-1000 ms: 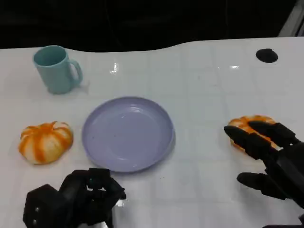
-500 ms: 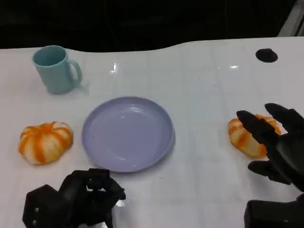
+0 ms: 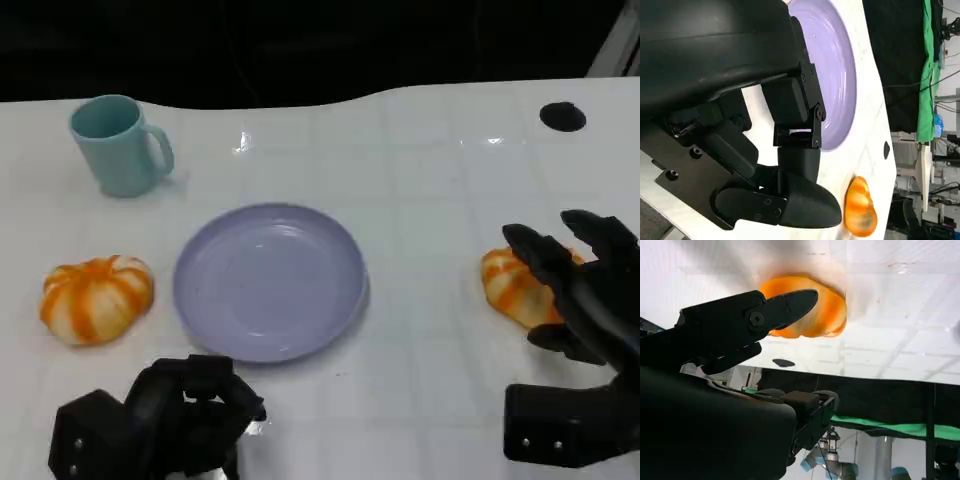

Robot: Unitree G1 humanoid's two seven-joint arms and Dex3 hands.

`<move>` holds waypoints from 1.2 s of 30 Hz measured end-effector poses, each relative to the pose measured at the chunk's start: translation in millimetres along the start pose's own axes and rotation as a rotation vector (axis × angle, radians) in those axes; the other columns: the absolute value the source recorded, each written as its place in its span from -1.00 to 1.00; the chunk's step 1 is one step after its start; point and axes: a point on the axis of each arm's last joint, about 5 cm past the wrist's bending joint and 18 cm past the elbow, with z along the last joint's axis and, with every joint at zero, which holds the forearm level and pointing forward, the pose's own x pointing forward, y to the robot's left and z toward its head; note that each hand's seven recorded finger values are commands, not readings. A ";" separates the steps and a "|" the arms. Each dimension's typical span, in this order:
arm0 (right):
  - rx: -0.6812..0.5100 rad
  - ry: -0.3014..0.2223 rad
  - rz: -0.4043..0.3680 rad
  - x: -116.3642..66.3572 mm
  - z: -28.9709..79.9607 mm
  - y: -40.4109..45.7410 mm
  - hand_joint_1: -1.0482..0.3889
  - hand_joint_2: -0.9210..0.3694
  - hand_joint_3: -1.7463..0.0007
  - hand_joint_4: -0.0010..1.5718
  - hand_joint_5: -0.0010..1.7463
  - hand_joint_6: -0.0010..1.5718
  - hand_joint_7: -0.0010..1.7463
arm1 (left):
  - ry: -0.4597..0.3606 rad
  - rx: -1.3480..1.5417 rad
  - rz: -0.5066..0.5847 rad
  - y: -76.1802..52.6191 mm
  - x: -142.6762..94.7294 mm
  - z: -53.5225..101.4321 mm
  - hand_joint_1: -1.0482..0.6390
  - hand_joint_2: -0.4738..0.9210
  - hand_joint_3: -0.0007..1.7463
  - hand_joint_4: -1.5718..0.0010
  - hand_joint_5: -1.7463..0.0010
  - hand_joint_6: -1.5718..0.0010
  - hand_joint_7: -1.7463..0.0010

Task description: Grasp the bread from the table and place it into the plate.

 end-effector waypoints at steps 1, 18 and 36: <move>-0.004 0.001 0.007 1.4 -0.1 1.2 -0.28 -0.87 1.00 -1.00 -0.62 -0.68 -0.98 | -0.001 -0.001 0.000 -0.2 0.0 0.0 -1.00 0.54 -0.35 -1.00 -0.39 -0.80 0.09; -0.046 0.050 0.132 23.5 0.0 25.9 -0.24 -0.86 1.00 -0.96 -0.57 -0.65 -0.99 | -0.005 0.000 0.004 -0.5 -3.5 0.0 -1.00 0.57 -0.37 -1.00 -0.39 -0.81 0.09; 0.011 -0.003 -0.017 38.5 -9.2 43.8 0.17 -0.63 0.19 0.13 1.00 -0.18 0.98 | -0.013 0.009 0.005 -1.1 -5.6 1.4 -1.00 0.58 -0.39 -1.00 -0.40 -0.80 0.09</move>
